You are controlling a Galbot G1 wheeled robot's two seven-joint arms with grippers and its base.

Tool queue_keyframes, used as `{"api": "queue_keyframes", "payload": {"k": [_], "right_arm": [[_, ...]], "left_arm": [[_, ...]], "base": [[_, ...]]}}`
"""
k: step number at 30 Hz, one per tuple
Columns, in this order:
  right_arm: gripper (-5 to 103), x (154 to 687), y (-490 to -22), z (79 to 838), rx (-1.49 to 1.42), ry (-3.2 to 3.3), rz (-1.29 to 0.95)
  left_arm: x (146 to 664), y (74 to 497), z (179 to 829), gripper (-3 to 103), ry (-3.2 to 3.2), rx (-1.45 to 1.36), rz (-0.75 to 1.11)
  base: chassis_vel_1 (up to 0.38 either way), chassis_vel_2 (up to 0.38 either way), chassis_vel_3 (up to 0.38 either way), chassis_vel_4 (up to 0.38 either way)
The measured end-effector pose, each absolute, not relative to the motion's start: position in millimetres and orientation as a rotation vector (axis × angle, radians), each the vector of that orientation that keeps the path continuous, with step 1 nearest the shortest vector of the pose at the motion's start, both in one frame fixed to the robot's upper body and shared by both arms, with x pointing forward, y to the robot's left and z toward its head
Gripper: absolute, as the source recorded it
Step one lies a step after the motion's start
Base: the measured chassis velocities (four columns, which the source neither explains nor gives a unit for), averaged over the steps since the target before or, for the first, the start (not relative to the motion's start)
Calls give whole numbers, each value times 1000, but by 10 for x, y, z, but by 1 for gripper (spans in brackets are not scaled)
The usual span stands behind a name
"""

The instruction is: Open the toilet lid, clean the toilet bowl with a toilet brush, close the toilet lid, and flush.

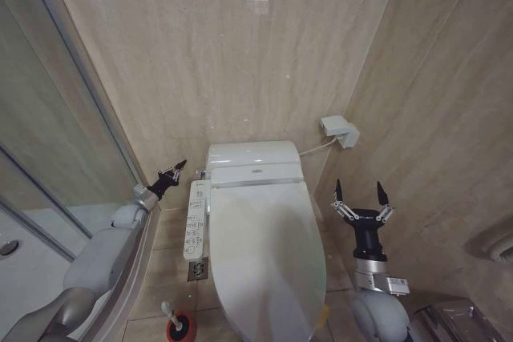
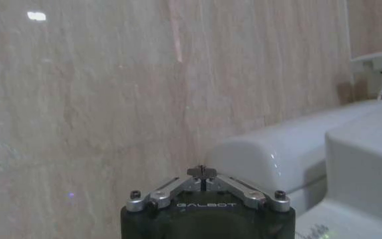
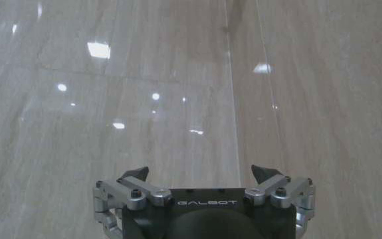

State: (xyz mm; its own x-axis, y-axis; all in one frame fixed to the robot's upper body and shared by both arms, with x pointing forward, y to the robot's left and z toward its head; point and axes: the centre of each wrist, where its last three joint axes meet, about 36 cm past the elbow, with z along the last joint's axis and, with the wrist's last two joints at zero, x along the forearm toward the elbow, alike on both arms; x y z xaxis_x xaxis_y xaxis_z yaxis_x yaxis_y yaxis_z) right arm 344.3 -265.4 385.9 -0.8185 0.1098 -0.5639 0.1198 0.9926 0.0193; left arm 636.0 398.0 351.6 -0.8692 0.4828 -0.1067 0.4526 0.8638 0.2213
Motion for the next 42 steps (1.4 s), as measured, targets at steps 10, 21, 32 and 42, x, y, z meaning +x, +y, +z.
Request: {"api": "queue_keyframes", "payload": {"k": [10,21,32,42], "right_arm": [[100,3421,-2639,3853,161,2537,-16],[100,3415,-2633,3846,168,2536,-13],[100,3410,-2622,3841,176,2535,-7],[100,3424,-2625,3830,177,2536,-9]], "left_arm": [[6510,3905,3419,0,2893,871,325],[6646,4006,3485,0,2908,960,391],[6648,4069,3448,0,2928,1022,445],[6645,4066,3406,0,2943,1036,457]], "base": [[0,0,0,0],[0,0,0,0],[0,0,0,0],[0,0,0,0]]}}
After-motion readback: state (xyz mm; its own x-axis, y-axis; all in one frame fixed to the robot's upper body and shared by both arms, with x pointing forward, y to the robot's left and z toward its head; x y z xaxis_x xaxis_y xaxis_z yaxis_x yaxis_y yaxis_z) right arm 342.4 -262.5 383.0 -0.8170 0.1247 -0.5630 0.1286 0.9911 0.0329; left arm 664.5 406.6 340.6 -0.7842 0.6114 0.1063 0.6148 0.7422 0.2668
